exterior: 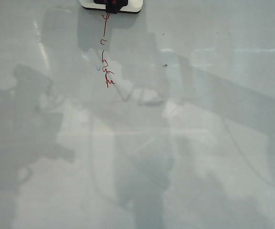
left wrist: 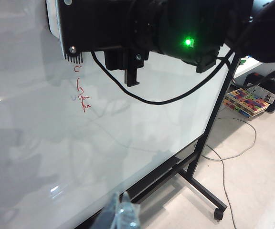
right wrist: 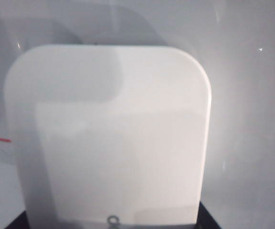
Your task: Grab the whiteboard eraser that is attached to the surface of the whiteboard and use it to clean the writing on the whiteboard.
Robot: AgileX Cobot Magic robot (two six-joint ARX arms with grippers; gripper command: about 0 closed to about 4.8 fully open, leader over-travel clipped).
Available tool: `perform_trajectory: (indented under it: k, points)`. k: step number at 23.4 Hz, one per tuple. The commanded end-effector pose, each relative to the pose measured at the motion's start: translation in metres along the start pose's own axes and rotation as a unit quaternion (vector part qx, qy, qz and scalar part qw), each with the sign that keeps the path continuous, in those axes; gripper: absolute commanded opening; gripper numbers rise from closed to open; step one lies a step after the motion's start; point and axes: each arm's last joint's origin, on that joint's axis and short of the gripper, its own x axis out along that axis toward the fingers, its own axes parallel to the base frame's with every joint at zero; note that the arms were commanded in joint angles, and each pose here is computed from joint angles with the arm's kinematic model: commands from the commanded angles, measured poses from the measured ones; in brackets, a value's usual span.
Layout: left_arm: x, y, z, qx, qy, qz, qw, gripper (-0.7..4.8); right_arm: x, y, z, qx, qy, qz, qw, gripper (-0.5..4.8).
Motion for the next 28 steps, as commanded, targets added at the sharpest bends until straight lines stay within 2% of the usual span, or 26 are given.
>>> perform_trajectory:
  k: [1,8,19,28]
  points:
    - [0.000,0.000,0.001,0.004,-0.003,-0.002,1.000,-0.02,-0.003,-0.014,0.000,0.022,-0.003,-0.032,0.999,2.11]
    - [0.000,0.000,0.001,0.004,-0.003,-0.002,1.000,-0.02,0.002,-0.009,0.003,0.037,-0.060,-0.018,0.997,2.10]
    - [0.000,0.000,0.001,0.004,-0.003,-0.002,1.000,-0.02,0.022,0.024,0.008,0.038,-0.053,0.033,0.997,2.10]
    - [0.000,0.000,0.001,0.004,-0.003,-0.002,1.000,-0.02,0.024,0.038,0.008,0.046,-0.054,0.079,0.994,2.10]
